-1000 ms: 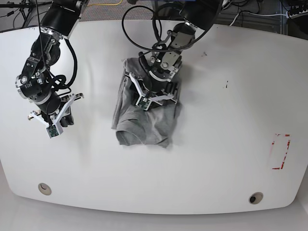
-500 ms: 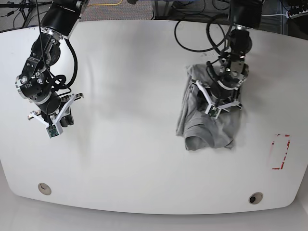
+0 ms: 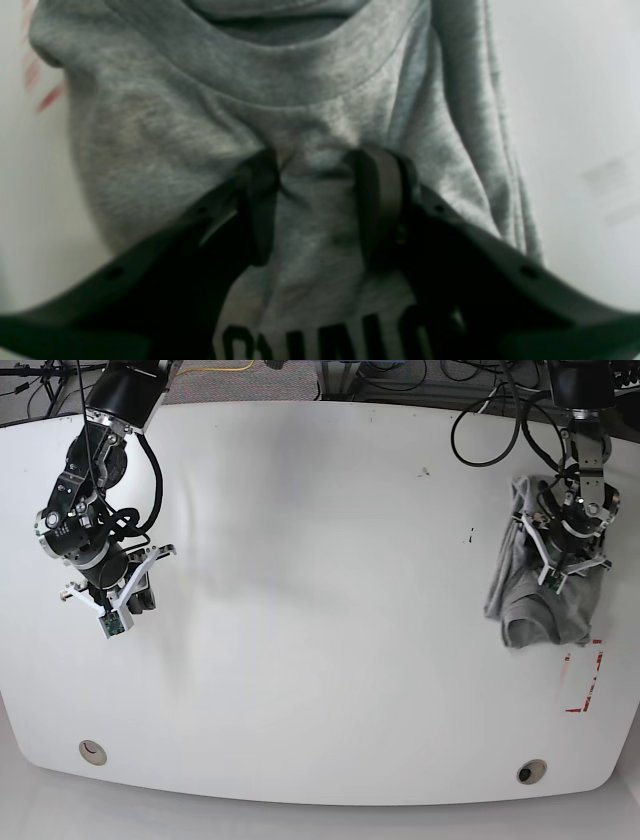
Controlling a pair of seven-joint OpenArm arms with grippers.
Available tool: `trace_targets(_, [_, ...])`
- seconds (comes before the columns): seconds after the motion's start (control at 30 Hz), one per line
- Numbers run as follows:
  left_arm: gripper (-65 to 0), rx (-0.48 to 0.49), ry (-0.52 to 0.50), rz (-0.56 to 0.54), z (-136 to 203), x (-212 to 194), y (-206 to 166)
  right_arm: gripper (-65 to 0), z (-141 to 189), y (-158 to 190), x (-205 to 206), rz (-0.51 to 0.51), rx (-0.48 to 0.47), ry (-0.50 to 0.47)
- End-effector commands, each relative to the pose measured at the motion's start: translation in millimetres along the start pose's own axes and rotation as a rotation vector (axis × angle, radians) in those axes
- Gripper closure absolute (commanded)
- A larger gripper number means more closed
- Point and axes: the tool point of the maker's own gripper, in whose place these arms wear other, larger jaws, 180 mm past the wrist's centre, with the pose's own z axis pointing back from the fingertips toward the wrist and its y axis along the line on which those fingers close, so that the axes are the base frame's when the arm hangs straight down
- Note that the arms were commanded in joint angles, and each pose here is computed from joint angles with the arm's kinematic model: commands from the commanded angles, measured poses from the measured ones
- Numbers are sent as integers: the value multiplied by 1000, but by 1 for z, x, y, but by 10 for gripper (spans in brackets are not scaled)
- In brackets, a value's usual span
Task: Fold the T-shirt properly
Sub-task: 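Lower the shirt at the table edge and open the left gripper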
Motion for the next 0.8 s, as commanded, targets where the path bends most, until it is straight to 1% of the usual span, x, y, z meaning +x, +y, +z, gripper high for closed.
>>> trace_targets(0.0, [-250,22,205,-62,12,-54,18,-103,6,-5,14,14,-15,-52])
trace_targets(0.23, [-250,37,293,-42,27,-93,53,-103,6,-3,7,14,-10,-37])
trace_targets(0.4, [-250,39,329,-4,32,-111,65,-103,14,0,11,39,-23,-50])
trace_targets(0.6, [-250,36,286,2,32,-93,80,-103,20,5,7,56,-24,-46])
trace_targets(0.77, [-250,74,263,-7,37,-79,104,-103,21,9,-3,54,-15,-26])
